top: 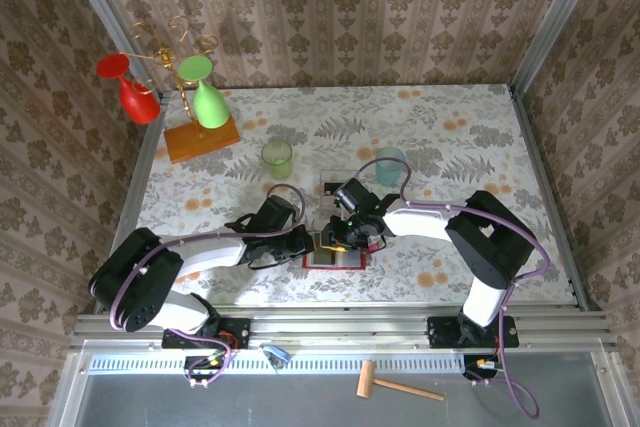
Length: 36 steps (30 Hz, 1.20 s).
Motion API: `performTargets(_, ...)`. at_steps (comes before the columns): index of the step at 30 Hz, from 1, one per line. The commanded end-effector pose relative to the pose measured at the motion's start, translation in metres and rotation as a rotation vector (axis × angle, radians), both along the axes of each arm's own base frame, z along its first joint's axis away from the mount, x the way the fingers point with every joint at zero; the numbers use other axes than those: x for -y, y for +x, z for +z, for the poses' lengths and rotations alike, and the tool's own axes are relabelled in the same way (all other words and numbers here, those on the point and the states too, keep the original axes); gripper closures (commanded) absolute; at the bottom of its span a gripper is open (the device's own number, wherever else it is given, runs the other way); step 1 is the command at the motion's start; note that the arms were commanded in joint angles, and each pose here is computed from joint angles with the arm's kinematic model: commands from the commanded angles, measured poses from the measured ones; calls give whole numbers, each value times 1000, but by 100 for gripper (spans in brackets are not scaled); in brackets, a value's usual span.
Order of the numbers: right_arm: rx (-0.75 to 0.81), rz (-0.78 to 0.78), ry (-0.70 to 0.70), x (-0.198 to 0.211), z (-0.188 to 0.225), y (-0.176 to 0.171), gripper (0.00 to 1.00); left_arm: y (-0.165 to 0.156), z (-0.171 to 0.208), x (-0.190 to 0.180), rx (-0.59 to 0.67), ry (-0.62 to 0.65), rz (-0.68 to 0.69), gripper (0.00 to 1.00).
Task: Take the credit cards out of the card holder
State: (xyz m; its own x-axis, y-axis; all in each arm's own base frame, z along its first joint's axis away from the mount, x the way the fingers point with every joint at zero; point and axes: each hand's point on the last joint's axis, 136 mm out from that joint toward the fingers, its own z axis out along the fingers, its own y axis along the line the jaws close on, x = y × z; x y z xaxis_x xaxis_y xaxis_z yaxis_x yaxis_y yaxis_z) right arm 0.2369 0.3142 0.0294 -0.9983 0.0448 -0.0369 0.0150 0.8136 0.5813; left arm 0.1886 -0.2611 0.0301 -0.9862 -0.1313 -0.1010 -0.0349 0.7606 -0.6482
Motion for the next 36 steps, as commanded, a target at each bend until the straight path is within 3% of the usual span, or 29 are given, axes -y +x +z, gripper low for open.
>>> performTargets(1, -34, 0, -50, 9, -15, -8, 70, -4, -5, -5, -4, 24, -12, 91)
performTargets(11, -4, 16, -129, 21, -11, -6, 69, -4, -6, -6, -5, 24, -10, 91)
performTargets(36, 23, 31, -162, 26, -2, -3, 63, -9, -17, -9, -29, 33, -5, 90)
